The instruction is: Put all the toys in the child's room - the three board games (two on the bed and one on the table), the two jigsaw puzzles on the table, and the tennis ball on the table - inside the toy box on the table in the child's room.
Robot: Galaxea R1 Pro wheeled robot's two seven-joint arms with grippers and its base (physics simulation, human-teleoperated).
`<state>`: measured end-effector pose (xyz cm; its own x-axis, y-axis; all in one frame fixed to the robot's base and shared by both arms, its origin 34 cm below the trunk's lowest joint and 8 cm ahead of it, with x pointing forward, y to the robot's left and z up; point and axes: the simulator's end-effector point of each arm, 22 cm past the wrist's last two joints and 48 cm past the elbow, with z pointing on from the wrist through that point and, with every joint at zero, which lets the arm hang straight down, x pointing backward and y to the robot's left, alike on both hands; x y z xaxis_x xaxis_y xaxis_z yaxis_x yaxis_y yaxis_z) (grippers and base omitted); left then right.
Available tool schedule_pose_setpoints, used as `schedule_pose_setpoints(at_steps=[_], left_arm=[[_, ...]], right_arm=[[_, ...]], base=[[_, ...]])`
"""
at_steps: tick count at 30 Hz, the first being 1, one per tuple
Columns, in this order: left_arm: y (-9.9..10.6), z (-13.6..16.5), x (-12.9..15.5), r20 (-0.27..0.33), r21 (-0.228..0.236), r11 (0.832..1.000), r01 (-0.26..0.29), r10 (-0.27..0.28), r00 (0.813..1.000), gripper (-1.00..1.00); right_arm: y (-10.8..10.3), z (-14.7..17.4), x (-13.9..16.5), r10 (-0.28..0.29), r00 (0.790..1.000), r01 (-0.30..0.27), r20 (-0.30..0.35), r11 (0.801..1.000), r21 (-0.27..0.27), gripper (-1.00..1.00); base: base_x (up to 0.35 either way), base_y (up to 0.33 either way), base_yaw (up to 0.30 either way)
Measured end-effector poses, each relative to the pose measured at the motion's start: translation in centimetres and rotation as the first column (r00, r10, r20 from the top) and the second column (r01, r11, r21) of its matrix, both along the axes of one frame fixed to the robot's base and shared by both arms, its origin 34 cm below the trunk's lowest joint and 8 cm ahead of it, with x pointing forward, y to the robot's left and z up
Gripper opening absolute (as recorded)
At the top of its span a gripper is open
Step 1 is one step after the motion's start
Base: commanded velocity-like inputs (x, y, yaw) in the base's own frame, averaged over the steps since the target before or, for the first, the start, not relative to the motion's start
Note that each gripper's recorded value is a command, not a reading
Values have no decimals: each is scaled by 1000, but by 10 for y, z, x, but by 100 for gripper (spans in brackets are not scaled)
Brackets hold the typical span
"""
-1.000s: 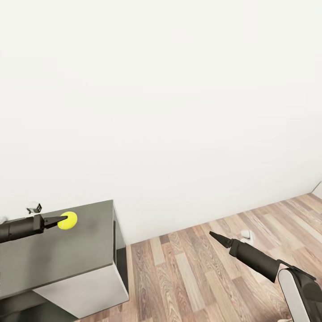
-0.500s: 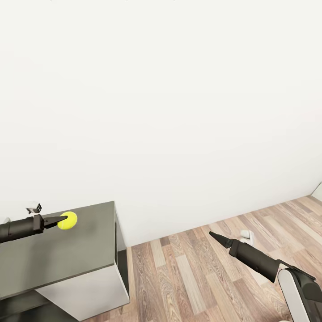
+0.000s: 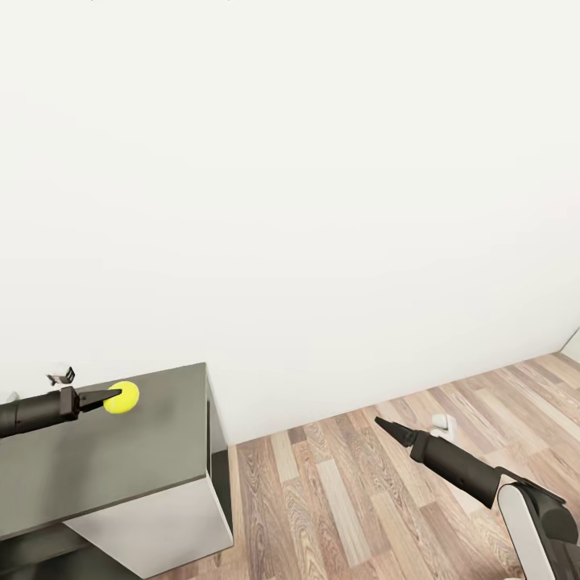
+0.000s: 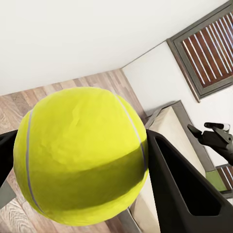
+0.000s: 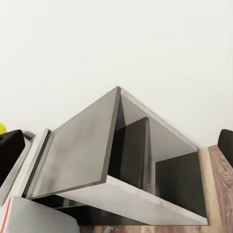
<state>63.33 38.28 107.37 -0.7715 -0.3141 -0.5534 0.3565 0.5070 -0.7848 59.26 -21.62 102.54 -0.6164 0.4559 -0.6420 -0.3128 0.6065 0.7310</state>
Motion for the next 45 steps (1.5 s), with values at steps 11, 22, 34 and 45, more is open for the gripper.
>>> schedule_pose_setpoints(at_steps=[11, 22, 34, 45], left_arm=[[0, 1, -1, 2, -1, 1000, 0, 0, 1000, -100], [1, 8, -3, 15, -1, 1000, -1, 1, 1000, -100], [1, 18, -5, 35, -1, 1000, -1, 1, 999, -100], [0, 26, -6, 50, -2, 1000, -1, 1, 999, -100]], right_arm=[[0, 2, 0, 0, 1000, 0, 8, 1000, -3, 100], [0, 11, 0, 0, 1000, 0, 28, 1000, -7, 100], [0, 20, -1, 3, 999, -3, 48, 1000, -5, 100], [0, 28, -2, 3, 998, -2, 64, 1000, -6, 100]], base=[[-7, 0, 39], [-33, 0, 146], [78, 0, 156], [34, 0, 158]])
